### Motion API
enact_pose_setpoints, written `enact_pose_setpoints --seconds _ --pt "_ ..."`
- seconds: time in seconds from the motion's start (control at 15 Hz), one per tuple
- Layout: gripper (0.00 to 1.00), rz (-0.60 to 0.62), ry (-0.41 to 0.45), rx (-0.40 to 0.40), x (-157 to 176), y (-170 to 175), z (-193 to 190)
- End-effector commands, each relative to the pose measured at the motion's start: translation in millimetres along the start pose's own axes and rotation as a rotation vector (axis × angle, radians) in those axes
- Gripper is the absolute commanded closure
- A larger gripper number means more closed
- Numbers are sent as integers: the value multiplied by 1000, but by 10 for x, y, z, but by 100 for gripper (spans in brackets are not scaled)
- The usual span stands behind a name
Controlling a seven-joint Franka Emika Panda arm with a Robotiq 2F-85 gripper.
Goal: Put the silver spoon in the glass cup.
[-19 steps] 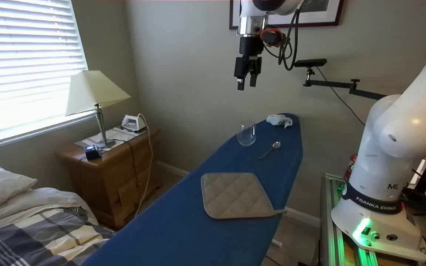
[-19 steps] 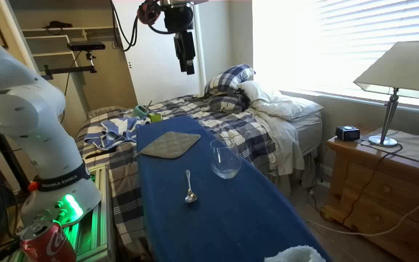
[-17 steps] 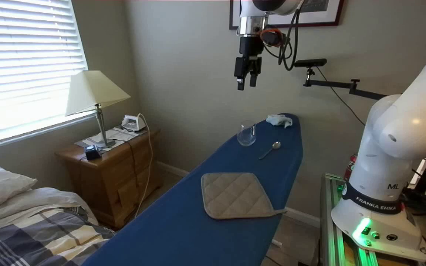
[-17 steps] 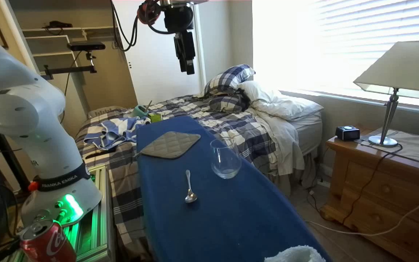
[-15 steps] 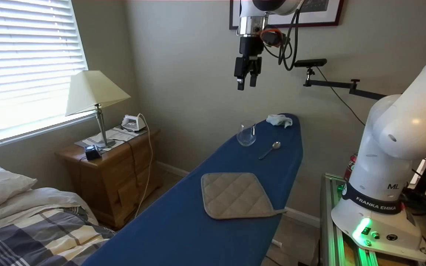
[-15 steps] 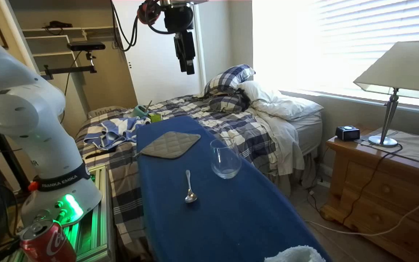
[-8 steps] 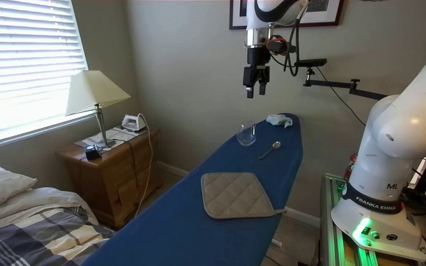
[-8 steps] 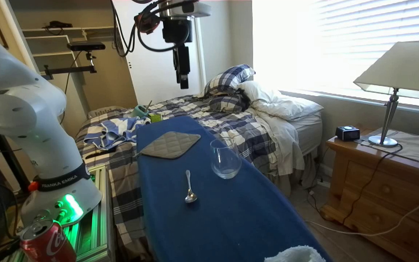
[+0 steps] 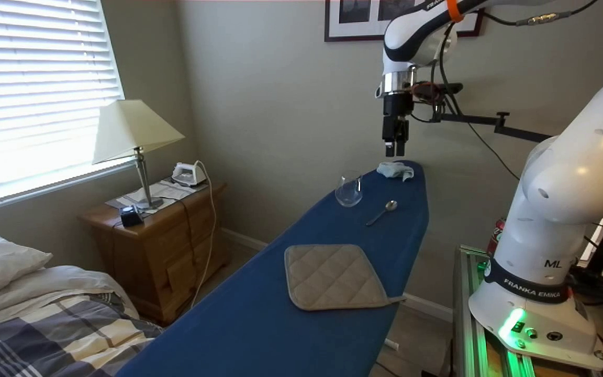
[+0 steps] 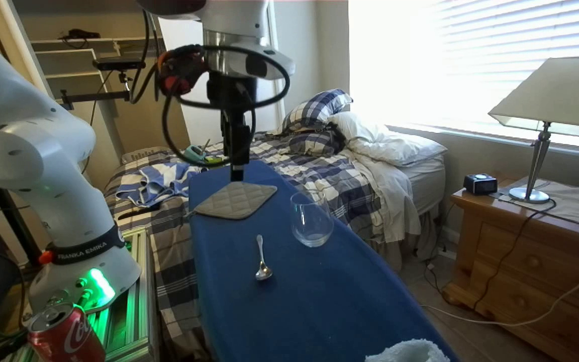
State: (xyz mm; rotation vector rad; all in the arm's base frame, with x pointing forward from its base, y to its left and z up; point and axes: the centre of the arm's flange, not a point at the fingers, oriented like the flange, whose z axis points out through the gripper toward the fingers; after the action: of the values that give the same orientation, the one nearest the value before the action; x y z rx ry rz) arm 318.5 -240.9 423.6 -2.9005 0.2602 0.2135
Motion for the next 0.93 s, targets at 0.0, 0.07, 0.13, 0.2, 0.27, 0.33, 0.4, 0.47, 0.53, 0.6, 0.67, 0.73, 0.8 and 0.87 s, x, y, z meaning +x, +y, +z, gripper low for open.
enact_pose_setpoints --seconds 0.0,0.07,0.13,0.2,0.27,0.33,0.4,0.47,0.53,0.6,0.67,0.73,0.8,0.87 --pt "0 -21 -15 52 -30 497 235" --pt "0 -21 -18 62 -41 598 278" --pt "0 -1 -23 66 -32 715 342" --pt "0 21 -25 64 -6 773 395" --pt "0 9 -24 51 -130 600 302" --pt "0 18 -29 51 -127 666 355" --pt "0 24 -36 50 -114 701 397" --pt "0 26 -42 50 -98 711 419" --pt "0 26 -45 49 -86 714 426" --pt "0 27 -49 48 -42 829 443" --pt "0 42 -59 64 -11 1003 487" --pt "0 39 -75 73 -20 1071 527" --pt "0 37 -86 79 -17 1183 607" --pt "0 34 -100 87 -29 1256 667"
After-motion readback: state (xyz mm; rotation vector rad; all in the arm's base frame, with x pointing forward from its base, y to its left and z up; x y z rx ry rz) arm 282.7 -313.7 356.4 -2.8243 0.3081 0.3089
